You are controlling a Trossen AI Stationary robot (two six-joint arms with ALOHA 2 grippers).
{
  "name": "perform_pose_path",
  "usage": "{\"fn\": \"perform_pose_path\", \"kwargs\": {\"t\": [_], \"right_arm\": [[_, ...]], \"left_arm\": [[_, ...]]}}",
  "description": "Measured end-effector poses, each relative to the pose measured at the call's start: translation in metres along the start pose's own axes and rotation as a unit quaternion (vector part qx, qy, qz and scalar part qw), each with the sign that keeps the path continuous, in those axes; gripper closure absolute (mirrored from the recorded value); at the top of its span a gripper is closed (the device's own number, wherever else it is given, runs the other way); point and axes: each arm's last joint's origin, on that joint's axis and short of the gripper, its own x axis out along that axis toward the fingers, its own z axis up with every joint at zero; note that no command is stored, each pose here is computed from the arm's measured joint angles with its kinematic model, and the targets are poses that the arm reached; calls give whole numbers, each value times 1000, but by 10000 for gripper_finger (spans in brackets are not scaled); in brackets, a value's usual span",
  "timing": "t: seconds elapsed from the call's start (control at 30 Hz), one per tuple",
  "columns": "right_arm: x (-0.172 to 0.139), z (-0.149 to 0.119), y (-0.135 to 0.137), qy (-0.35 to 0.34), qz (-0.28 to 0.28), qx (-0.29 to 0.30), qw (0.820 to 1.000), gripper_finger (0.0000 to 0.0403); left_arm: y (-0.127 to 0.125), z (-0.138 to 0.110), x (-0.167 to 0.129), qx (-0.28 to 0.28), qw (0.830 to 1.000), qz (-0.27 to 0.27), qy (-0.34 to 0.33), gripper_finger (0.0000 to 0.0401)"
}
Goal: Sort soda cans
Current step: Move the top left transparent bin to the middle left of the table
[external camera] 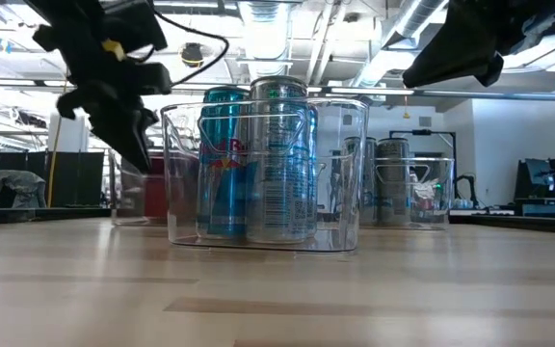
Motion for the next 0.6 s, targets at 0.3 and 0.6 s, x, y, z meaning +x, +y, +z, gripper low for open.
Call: {"fn": "perform_pose_path", "kwargs": {"t": [0.3, 0.6], "right_arm": [[6, 4, -6, 1, -13, 9, 1000, 343], [9, 5, -8, 10, -9, 14, 1000, 343]], "left_arm": [[-35, 2, -15, 26, 997, -70, -25, 370], [-69, -1, -22, 60, 991, -114, -21, 370]]}}
